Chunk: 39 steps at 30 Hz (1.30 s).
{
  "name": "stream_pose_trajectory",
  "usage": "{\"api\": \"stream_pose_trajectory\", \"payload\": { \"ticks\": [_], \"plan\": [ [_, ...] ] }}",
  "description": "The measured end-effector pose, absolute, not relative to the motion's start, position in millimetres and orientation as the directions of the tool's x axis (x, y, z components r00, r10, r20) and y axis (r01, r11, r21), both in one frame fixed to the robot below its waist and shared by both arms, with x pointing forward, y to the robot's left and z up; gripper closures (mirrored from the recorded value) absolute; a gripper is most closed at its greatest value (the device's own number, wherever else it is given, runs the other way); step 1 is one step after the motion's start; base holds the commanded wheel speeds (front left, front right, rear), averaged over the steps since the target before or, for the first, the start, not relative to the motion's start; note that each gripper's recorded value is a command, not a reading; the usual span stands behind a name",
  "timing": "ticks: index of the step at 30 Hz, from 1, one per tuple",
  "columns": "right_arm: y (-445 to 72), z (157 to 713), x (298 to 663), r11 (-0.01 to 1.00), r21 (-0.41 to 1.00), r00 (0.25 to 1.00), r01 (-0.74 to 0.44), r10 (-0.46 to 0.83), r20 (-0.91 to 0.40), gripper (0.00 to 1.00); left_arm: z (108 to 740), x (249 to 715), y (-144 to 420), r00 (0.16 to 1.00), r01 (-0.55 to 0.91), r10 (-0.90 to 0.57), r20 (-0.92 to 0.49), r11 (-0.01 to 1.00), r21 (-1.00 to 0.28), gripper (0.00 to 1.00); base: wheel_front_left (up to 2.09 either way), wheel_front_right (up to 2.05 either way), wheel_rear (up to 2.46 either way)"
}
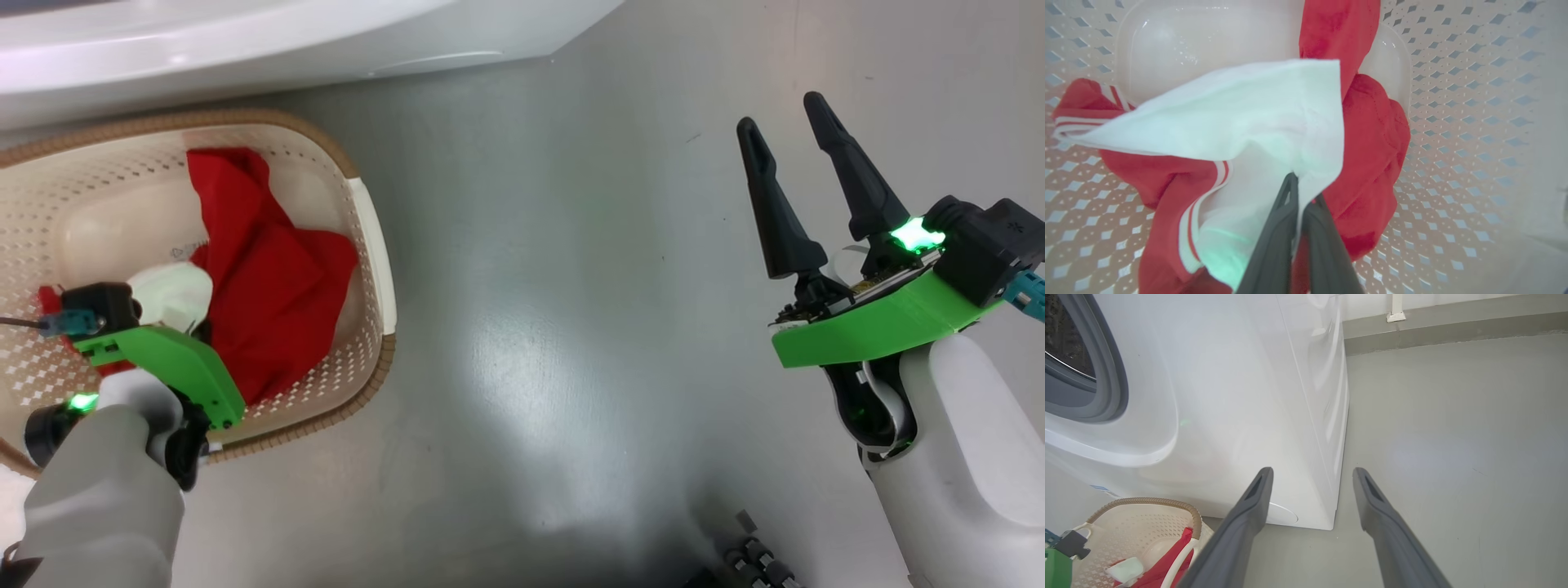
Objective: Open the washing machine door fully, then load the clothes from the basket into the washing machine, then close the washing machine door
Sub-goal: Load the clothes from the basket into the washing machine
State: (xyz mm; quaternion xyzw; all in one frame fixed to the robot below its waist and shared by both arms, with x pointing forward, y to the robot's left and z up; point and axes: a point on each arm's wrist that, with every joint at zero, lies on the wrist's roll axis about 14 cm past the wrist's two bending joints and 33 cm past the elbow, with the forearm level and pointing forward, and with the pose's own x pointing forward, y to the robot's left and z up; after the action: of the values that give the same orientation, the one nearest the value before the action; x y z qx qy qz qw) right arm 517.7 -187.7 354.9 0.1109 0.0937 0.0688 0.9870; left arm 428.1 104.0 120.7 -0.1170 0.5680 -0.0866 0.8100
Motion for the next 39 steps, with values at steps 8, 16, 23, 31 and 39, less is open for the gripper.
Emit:
{"api": "stream_pose_trajectory", "payload": {
  "ticks": [8, 16, 23, 31, 39],
  "plan": [
    [-185, 369, 519, 0.964, 0.233, 0.977, -0.127, 0.163, -0.141, 0.00, 138, 434, 101, 0.401, 0.000, -0.288, -0.870, 0.949, -0.315, 1.00, 0.00, 0.00, 0.00],
    [-182, 393, 519, 0.963, 0.231, 0.981, -0.143, 0.169, -0.098, 0.00, 165, 444, 99, 0.491, 0.012, -0.296, -0.819, 0.943, -0.334, 1.00, 0.00, 0.00, 0.00],
    [-180, 411, 510, 0.961, 0.233, 0.982, -0.150, 0.171, -0.076, 0.00, 190, 445, 101, 0.555, 0.029, -0.298, -0.777, 0.940, -0.340, 1.00, 0.00, 0.00, 0.00],
    [-181, 437, 502, 0.960, 0.231, 0.985, -0.158, 0.170, -0.034, 0.00, 224, 446, 104, 0.636, 0.059, -0.300, -0.711, 0.937, -0.343, 1.00, 0.00, 0.00, 0.00],
    [-182, 457, 484, 0.959, 0.232, 0.986, -0.161, 0.168, -0.011, 0.00, 258, 438, 108, 0.697, 0.088, -0.307, -0.648, 0.934, -0.347, 1.00, 0.00, 0.00, 0.00]
  ]
}}
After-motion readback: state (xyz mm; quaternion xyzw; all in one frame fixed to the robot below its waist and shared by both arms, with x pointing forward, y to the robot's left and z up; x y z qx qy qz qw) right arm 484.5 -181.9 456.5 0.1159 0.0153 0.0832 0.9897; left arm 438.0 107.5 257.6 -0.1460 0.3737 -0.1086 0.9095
